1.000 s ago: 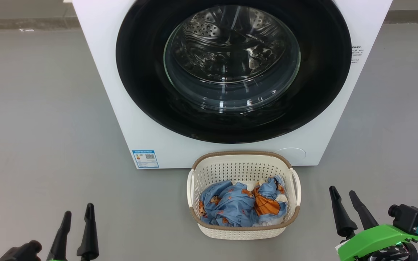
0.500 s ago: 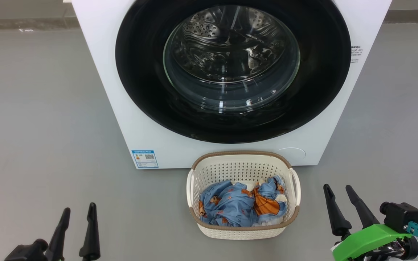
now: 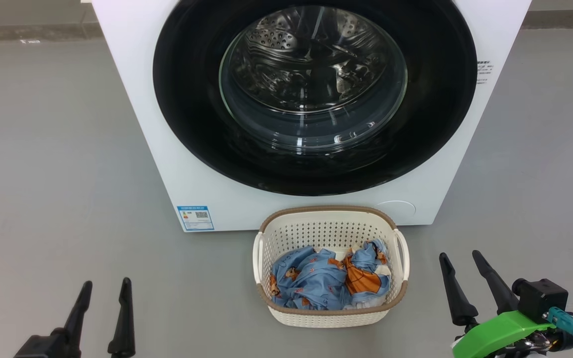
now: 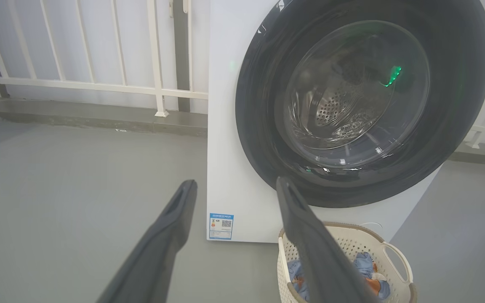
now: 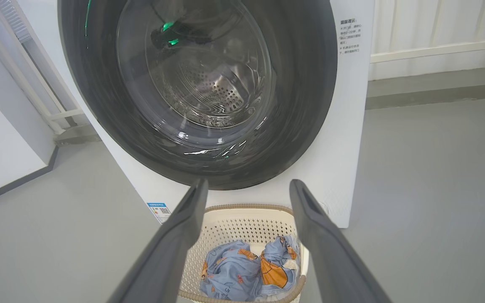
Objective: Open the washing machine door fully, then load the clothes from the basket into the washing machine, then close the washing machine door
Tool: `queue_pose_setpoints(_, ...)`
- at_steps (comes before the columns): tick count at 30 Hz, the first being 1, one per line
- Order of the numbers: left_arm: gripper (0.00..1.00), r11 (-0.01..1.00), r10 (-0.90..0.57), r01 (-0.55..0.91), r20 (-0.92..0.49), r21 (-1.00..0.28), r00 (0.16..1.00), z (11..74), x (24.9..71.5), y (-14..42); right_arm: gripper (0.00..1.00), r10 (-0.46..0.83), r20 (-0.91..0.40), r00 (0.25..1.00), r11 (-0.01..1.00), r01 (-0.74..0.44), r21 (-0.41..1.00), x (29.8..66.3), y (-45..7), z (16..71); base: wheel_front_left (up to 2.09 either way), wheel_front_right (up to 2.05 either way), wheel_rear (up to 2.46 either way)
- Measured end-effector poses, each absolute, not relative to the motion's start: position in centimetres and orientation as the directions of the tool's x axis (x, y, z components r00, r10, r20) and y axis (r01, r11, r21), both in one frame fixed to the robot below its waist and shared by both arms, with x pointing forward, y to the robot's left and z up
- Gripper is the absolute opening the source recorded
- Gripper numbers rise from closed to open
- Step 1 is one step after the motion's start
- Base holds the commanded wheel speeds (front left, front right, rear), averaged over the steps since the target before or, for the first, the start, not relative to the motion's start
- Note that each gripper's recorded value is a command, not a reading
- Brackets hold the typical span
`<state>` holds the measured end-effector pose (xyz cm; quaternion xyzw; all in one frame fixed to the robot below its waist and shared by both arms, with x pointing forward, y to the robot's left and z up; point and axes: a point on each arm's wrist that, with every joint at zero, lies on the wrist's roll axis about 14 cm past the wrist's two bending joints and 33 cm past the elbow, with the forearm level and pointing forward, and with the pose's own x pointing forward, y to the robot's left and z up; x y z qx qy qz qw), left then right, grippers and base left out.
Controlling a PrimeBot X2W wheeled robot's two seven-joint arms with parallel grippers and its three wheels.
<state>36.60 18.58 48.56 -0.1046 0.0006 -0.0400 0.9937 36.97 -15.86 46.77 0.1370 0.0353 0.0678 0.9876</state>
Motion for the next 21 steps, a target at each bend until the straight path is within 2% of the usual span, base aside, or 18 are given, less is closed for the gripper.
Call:
queue_pose_setpoints(5,1.0,0.98,-0.082,0.083,0.013,-0.179,0.997,48.6,36.6,18.6,1.0,0.147,-0.042,0.988,0.962,-0.133,0.24,36.9,-15.9,46.9,0.0,0.0,0.0)
queue_pose_setpoints(21,1.0,0.98,-0.074,0.069,-0.018,-0.187,0.997,47.6,36.7,18.9,1.0,0.099,-0.044,0.994,0.963,-0.085,0.254,36.5,-17.1,46.8,0.0,0.0,0.0)
